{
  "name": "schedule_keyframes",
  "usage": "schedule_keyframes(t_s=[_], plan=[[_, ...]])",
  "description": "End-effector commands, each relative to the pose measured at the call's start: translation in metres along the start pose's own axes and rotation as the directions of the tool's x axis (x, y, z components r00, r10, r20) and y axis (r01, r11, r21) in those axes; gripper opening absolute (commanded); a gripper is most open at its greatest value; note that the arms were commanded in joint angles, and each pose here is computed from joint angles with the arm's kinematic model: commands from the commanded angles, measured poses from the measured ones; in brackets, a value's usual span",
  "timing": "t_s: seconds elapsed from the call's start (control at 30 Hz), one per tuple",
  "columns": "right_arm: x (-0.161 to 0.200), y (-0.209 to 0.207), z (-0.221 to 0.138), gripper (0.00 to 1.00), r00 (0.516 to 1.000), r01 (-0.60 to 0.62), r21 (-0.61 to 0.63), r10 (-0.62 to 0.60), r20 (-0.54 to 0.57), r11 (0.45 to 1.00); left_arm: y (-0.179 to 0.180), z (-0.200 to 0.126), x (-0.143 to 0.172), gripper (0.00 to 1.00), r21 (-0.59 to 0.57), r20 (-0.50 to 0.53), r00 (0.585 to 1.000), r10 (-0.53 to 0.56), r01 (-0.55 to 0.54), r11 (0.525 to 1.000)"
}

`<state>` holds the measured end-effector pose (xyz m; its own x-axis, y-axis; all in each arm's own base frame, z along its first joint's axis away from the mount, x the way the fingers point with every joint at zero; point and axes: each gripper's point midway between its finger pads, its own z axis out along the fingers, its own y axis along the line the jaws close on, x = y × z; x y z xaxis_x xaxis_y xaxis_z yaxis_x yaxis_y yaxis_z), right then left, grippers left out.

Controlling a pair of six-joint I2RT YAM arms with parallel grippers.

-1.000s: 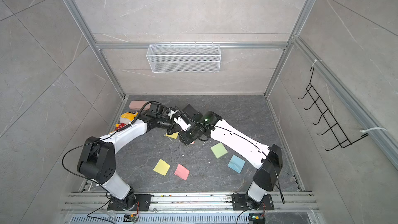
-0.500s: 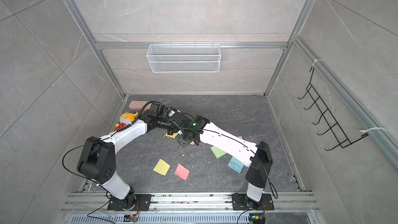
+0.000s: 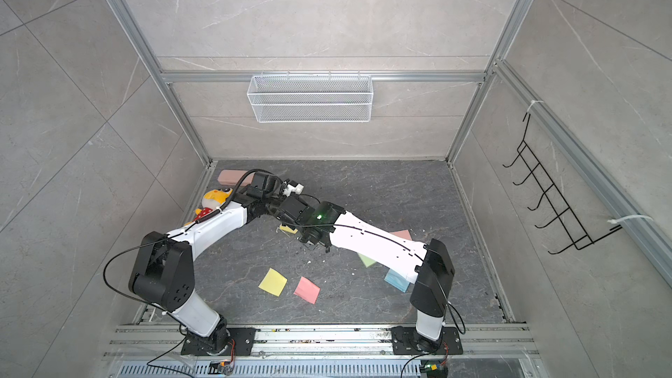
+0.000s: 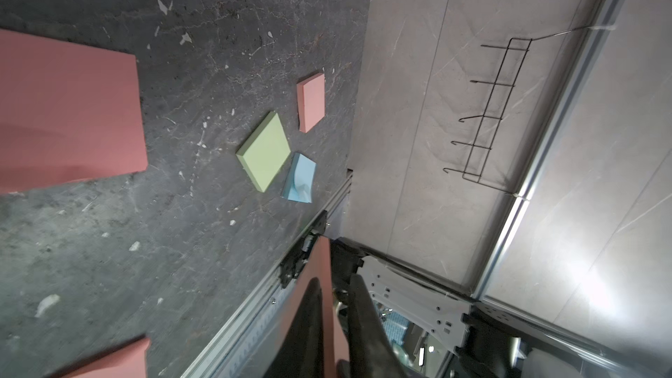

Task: Tear off pages from different memo pads
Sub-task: Tear off the paper from the memo pad.

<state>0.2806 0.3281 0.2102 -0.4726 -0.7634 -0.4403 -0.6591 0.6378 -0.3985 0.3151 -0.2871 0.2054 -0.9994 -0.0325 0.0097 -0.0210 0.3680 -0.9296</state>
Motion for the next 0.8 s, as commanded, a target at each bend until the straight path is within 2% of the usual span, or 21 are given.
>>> schedule_keyframes(t_s=[0.0,0.17,0.27,0.37,0.43,0.57,0.73,0.77], plan=[[-0.004,-0.019,-0.018,0.00,0.998,0.057,0.061,-0.060,0.037,0.996,-0.044,-0.033,-0.001,0.39,0.137,0.061,0.991,0.123,-0.130,0.982],[-0.016,-0.024,-0.035,0.00,0.996,0.066,0.012,-0.067,0.061,0.998,-0.053,-0.058,-0.007,0.65,0.187,0.184,0.956,0.229,-0.263,0.947],[-0.022,-0.027,-0.043,0.00,0.996,0.055,-0.029,-0.053,0.066,0.998,-0.057,-0.067,0.004,0.74,0.139,0.247,0.901,0.358,-0.398,0.907],[-0.028,-0.029,-0.052,0.00,0.997,0.037,-0.053,-0.033,0.073,0.998,-0.057,-0.072,0.021,0.80,0.083,0.289,0.828,0.481,-0.522,0.849],[-0.031,-0.028,-0.058,0.00,0.997,0.030,-0.073,-0.024,0.079,0.997,-0.057,-0.072,0.029,0.81,0.067,0.290,0.796,0.532,-0.571,0.818],[-0.034,-0.027,-0.063,0.00,0.997,0.020,-0.097,-0.013,0.078,0.995,-0.058,-0.072,0.038,0.80,0.084,0.292,0.775,0.561,-0.605,0.792],[-0.039,-0.027,-0.071,0.00,0.996,0.002,-0.123,0.009,0.089,0.992,-0.055,-0.066,0.041,0.65,0.100,0.248,0.790,0.560,-0.596,0.797],[-0.039,-0.027,-0.072,0.00,0.996,-0.002,-0.126,0.014,0.091,0.992,-0.055,-0.065,0.041,0.58,0.106,0.238,0.794,0.560,-0.594,0.797]])
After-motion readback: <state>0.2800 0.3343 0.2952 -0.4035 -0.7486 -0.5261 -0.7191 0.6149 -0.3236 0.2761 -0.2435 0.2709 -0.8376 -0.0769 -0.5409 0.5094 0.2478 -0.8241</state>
